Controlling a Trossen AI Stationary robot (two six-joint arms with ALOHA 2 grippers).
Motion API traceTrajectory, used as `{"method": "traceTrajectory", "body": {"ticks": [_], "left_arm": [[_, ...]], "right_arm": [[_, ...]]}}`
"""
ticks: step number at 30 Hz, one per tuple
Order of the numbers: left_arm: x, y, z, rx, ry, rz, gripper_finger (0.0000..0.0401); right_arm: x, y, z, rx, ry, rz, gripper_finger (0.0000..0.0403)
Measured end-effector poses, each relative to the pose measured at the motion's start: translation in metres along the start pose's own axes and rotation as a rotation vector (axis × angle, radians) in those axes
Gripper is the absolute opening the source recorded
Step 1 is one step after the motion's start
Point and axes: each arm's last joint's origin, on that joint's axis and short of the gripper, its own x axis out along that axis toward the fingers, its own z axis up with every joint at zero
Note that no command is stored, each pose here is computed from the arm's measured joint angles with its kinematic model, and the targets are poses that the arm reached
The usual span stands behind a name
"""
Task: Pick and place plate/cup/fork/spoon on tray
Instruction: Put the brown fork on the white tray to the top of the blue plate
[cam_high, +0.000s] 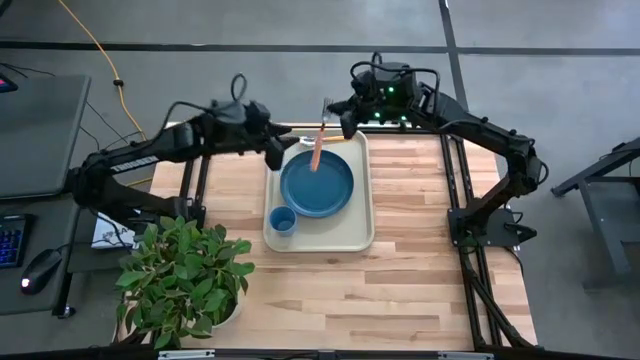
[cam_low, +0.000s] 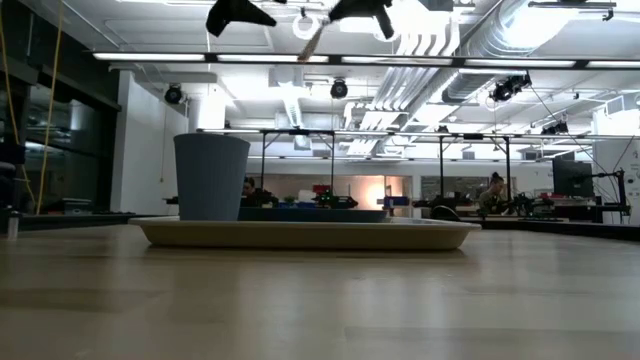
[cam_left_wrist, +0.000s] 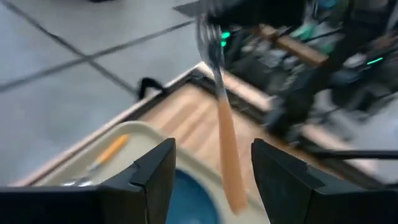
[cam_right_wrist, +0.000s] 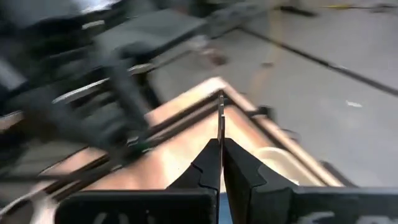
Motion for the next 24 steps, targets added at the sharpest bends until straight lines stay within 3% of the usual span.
{"method": "traceTrajectory", "body": {"ticks": [4,12,20,24], "left_arm": [[0.002,0.01,0.007,-0.108,0.023,-0.14,0.0193],[0.026,0.001,0.011,-0.232,0.073,-0.434,0.0193],[0.035,0.0,0.006,-0.249,0.125,-0.451,0.0188],[0.035,-0.002,0.005,-0.247,0.13,-0.456,0.0153]], "right_arm": [[0.0,0.012,0.002,-0.03,-0.017,0.147,0.0001],[-0.001,0.022,0.011,-0.055,-0.123,0.2,0.0001],[-0.004,0.021,0.016,-0.058,-0.161,0.209,0.0],[-0.004,0.021,0.016,-0.06,-0.153,0.224,0.0]]}}
